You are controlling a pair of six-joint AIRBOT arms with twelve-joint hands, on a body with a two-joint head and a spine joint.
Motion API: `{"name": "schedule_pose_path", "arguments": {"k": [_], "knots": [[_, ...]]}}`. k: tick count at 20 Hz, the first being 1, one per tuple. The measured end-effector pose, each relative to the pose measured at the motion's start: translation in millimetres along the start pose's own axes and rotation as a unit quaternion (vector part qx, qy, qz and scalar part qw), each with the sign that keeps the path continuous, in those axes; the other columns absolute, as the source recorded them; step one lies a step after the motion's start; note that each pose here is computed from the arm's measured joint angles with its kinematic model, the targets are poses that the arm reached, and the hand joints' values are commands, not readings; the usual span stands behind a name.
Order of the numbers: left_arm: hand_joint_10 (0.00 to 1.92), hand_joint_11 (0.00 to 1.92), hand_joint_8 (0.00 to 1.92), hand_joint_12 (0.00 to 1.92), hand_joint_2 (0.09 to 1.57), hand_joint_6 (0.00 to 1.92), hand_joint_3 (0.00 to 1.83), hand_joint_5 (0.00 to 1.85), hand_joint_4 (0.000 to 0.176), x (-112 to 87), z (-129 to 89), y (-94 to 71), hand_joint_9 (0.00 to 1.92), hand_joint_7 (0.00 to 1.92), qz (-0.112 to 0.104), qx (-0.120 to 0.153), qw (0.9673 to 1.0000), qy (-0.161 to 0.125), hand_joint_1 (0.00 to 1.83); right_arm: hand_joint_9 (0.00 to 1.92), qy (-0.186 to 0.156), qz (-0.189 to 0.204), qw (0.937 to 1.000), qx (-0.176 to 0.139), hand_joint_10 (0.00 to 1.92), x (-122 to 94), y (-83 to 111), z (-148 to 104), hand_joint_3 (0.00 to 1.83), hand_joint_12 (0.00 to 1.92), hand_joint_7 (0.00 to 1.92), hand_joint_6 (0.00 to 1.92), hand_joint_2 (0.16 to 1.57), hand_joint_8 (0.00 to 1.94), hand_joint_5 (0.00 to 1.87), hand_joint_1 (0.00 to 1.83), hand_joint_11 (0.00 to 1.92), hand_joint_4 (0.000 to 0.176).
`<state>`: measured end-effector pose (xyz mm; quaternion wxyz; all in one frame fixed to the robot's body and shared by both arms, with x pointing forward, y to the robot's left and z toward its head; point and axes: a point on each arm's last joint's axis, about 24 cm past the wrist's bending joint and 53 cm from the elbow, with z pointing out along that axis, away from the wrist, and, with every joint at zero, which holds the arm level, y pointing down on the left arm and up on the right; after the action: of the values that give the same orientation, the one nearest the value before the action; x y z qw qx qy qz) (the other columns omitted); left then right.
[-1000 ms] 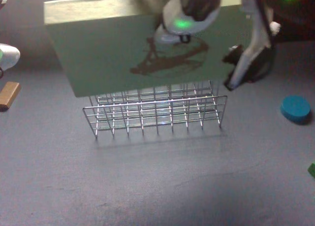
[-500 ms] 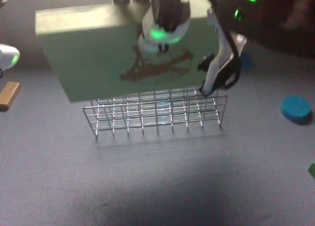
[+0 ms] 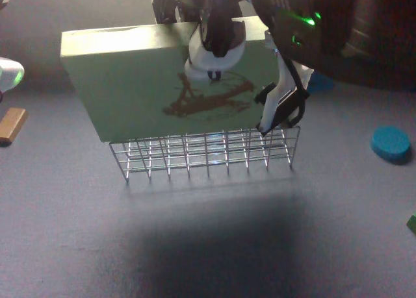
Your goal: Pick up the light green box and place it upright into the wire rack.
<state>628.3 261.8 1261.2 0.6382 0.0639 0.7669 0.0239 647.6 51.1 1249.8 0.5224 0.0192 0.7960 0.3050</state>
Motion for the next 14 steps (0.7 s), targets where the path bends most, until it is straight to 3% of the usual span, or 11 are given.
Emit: {"name": "schedule_pose_path", "arguments": {"k": [7, 14], "knots": [[0.01, 0.00, 0.00, 0.45, 1.31, 0.01, 0.00, 0.25, 0.000, 0.1, 0, 0.0, 0.14, 0.18, 0.000, 0.000, 1.0000, 0.000, 0.04, 0.97, 0.013, 0.003, 0.9998, 0.013, 1.17, 16, -11.2, 17, 0.00, 1.33, 1.09, 0.91, 1.09, 0.79, 0.94, 1.38, 0.80, 0.000], [0.01, 0.00, 0.00, 0.51, 1.30, 0.00, 0.00, 0.27, 0.000, -1.3, -2, -4.8, 0.16, 0.21, -0.001, 0.005, 1.0000, -0.002, 0.06, 0.97, 0.035, 0.016, 0.9987, 0.034, 1.17, 43, -38.0, 35, 0.00, 1.33, 1.09, 0.91, 1.09, 0.79, 0.94, 1.38, 0.81, 0.000]]}}
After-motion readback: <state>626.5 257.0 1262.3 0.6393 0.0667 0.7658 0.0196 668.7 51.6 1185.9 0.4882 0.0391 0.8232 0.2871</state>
